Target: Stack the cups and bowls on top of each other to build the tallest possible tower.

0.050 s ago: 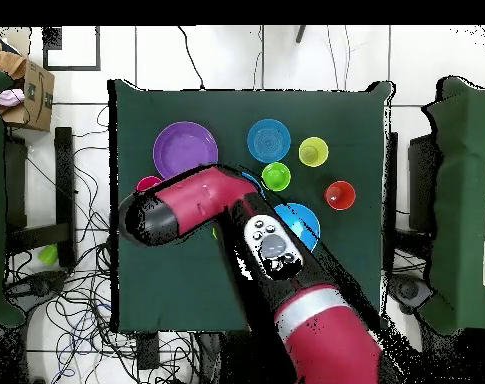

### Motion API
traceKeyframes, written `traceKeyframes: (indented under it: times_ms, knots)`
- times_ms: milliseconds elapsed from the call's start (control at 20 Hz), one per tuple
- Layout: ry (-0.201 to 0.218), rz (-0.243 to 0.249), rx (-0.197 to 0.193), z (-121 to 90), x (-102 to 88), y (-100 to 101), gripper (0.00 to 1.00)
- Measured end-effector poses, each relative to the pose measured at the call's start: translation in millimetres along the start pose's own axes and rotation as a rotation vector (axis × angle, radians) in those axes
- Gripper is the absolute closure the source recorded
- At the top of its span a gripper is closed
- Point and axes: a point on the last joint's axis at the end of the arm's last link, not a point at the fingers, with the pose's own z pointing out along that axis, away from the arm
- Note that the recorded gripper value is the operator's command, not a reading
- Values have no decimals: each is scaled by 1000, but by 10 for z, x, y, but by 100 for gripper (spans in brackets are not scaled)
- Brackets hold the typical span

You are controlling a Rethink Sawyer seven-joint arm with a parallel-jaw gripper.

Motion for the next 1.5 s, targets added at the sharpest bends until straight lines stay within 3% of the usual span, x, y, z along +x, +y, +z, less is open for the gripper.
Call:
traceKeyframes:
  times_ms: [100, 250, 550, 800, 1150, 1500]
  knots:
    - [-5, 10, -15, 102, 47, 87, 0]
    - [-4, 24, -24, 205, 55, 45, 0]
    - [9, 100, -24, 430, -45, -314, 0]
    - [4, 133, -24, 496, -143, -443, 0]
    - [-28, 177, -40, 437, -399, -383, 0]
    - [-56, 186, -36, 464, -574, -309, 0]
